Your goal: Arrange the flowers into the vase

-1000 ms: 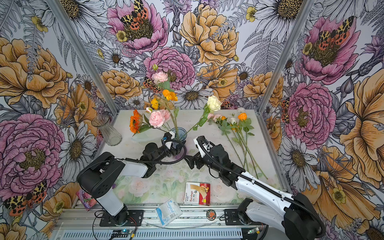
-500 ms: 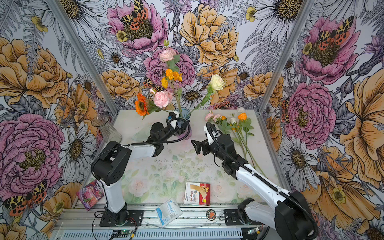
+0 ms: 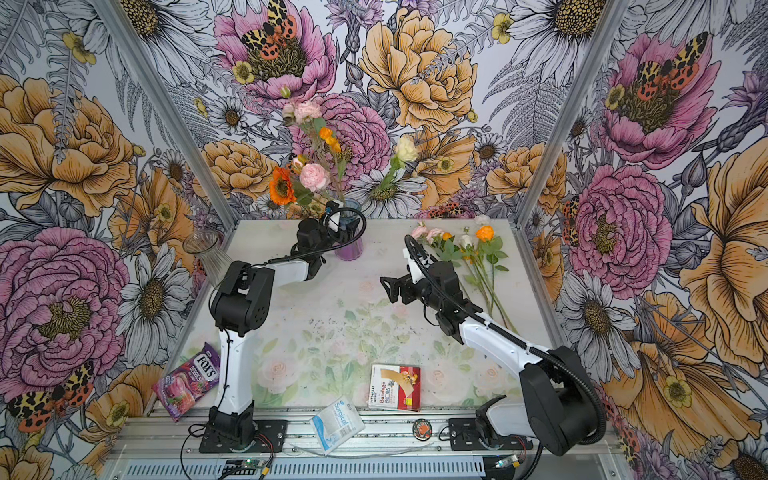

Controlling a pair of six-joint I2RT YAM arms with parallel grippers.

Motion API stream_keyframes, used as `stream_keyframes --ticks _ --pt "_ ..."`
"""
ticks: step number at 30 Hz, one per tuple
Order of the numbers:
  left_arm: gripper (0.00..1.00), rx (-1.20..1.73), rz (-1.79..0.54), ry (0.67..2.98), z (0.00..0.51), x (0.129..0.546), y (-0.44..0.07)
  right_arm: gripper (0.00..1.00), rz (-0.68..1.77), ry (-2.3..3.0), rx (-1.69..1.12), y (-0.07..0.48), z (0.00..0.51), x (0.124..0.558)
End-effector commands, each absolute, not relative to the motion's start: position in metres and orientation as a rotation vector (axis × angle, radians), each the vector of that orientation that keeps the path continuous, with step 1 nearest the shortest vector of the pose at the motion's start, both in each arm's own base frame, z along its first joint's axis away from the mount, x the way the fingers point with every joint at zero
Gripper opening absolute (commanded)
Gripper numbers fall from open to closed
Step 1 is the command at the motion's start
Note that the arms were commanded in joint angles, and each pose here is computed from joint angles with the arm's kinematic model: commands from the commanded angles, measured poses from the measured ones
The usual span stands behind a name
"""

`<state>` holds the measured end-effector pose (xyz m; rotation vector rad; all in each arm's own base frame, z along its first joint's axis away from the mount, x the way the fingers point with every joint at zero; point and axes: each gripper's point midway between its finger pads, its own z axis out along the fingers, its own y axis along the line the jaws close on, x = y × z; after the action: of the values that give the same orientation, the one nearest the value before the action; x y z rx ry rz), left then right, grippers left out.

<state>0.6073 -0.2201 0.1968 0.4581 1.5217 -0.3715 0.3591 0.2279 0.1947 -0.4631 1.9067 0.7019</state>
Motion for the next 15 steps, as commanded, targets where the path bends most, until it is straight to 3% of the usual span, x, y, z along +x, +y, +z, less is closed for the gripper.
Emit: stream_keyframes --ticks 1,15 --pt "0.45 0.408 -0.281 1.215 0.317 0.608 -0.187 0.99 0.776 1.835 -0.462 0.24 0.214 0.371" --pt "0.45 0.305 -0.164 1.223 0.311 0.642 -0.125 0.99 0.833 1.838 -0.461 0.252 0.204 0.386"
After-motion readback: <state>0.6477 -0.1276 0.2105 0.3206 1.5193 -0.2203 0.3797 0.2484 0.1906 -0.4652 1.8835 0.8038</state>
